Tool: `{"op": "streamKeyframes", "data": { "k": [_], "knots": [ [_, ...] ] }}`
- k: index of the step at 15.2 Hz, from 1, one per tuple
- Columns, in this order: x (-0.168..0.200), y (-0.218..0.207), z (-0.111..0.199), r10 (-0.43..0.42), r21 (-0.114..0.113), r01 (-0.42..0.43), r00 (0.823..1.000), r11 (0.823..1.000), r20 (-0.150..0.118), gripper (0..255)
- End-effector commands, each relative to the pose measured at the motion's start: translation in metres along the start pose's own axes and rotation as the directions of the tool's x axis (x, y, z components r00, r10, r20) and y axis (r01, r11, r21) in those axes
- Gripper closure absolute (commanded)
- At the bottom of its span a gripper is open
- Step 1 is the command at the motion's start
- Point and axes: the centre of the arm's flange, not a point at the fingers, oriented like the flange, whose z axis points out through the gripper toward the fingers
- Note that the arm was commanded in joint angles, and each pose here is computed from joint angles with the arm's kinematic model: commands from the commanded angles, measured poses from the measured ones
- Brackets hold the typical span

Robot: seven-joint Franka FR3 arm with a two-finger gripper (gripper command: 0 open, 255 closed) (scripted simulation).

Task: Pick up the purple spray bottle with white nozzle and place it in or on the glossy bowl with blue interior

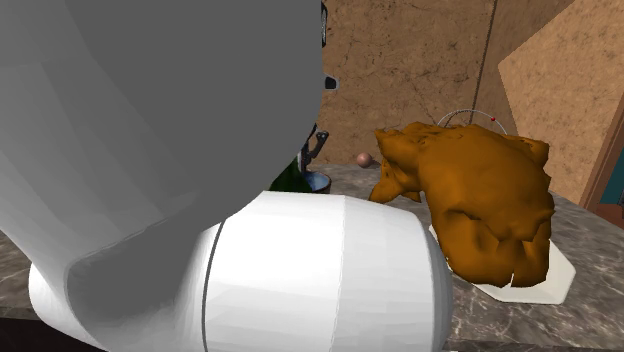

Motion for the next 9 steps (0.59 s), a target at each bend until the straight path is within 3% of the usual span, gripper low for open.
{"op": "streamKeyframes", "data": {
  "k": [1,9],
  "knots": [
    [0.0,0.0,0.0,0.0,0.0,0.0,1.0,1.0,0.0,255],
    [-0.001,-0.001,-0.032,0.0,0.0,0.0,1.0,1.0,0.0,255]
  ]
}}
